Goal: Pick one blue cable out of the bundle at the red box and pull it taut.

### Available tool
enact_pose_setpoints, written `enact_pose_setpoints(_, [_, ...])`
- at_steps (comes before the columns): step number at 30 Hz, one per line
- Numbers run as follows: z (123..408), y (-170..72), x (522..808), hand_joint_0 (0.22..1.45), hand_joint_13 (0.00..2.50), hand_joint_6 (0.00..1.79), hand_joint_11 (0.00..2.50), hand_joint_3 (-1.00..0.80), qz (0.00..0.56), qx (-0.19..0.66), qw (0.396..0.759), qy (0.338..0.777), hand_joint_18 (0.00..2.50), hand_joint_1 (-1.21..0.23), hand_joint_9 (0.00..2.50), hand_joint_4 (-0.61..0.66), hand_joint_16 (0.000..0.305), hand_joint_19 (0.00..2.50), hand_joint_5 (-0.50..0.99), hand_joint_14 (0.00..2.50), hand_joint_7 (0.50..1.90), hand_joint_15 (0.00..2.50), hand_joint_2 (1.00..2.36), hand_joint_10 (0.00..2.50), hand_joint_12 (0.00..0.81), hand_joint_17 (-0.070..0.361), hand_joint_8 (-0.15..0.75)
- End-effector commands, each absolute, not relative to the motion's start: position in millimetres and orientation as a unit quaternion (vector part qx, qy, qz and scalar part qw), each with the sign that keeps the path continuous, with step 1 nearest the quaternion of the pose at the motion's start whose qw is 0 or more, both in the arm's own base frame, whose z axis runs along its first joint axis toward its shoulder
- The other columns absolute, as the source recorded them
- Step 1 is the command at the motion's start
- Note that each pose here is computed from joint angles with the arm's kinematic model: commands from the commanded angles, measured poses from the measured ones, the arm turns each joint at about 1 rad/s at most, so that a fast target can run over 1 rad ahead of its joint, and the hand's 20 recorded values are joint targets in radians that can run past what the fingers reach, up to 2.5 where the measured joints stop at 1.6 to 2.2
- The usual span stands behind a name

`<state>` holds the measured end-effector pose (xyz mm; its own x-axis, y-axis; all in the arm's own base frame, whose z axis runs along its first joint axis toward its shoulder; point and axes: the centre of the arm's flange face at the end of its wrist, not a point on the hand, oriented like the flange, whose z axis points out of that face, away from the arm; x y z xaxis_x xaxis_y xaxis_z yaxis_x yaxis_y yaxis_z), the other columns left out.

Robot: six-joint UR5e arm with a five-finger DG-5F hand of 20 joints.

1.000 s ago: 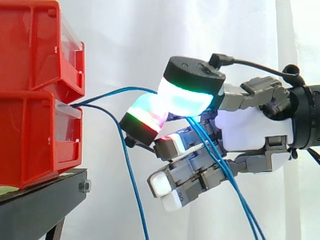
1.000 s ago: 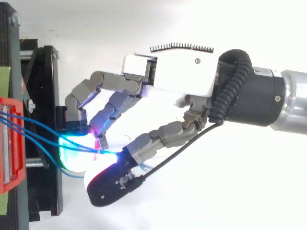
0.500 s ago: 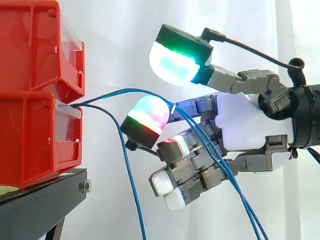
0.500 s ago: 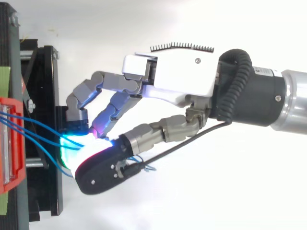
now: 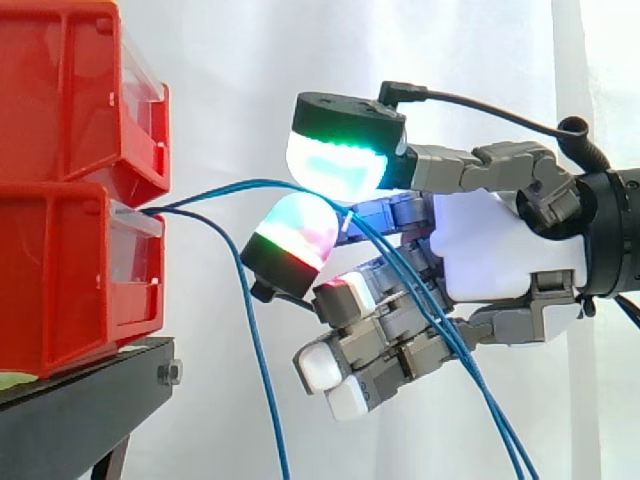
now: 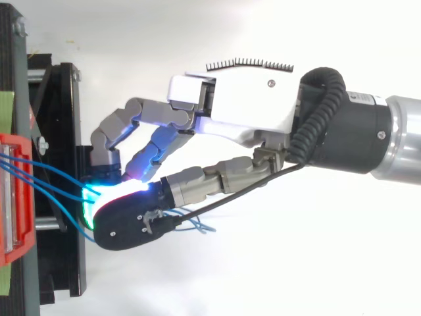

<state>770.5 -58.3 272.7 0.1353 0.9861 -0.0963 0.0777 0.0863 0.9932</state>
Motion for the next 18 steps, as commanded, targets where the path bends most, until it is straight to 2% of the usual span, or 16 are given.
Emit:
enact_pose_setpoints(1, [273.1, -57.3, 770.5, 0.58, 0.78, 0.89, 1.06, -0.18, 0.423, 0.527, 0.538, 0.504, 0.66, -0.69, 0.93, 0.05, 0.049, 0.39, -0.18, 0.02, 0.96, 0.58, 1.02, 0.02, 0.387, 0.111, 0.299])
enact_pose_setpoints(6, [272.4, -58.5, 770.1, 0.62, 0.78, 0.9, 1.07, -0.21, 0.422, 0.528, 0.538, 0.504, 0.67, -0.8, 0.93, 0.03, 0.048, 0.36, -0.18, 0.02, 0.96, 0.58, 1.02, 0.01, 0.38, 0.109, 0.293])
enact_pose_setpoints(12, [271.2, -58.5, 770.2, 0.68, 0.79, 0.9, 1.08, -0.29, 0.421, 0.528, 0.537, 0.505, 0.68, -0.85, 0.92, -0.02, 0.048, 0.33, -0.18, 0.02, 1.05, 0.57, 1.02, 0.01, 0.374, 0.108, 0.288])
enact_pose_setpoints(16, [271.9, -58.4, 770.5, 0.71, 0.78, 0.91, 1.06, -0.39, 0.422, 0.528, 0.538, 0.504, 0.68, -0.87, 0.91, -0.06, 0.048, 0.3, -0.19, 0.02, 0.98, 0.56, 1.01, 0.02, 0.37, 0.107, 0.282])
enact_pose_setpoints(18, [271.2, -58.5, 770.2, 0.74, 0.77, 0.92, 1.06, -0.5, 0.421, 0.528, 0.537, 0.505, 0.68, -0.87, 0.9, -0.06, 0.047, 0.29, -0.19, 0.02, 0.97, 0.56, 1.0, 0.01, 0.366, 0.106, 0.273])
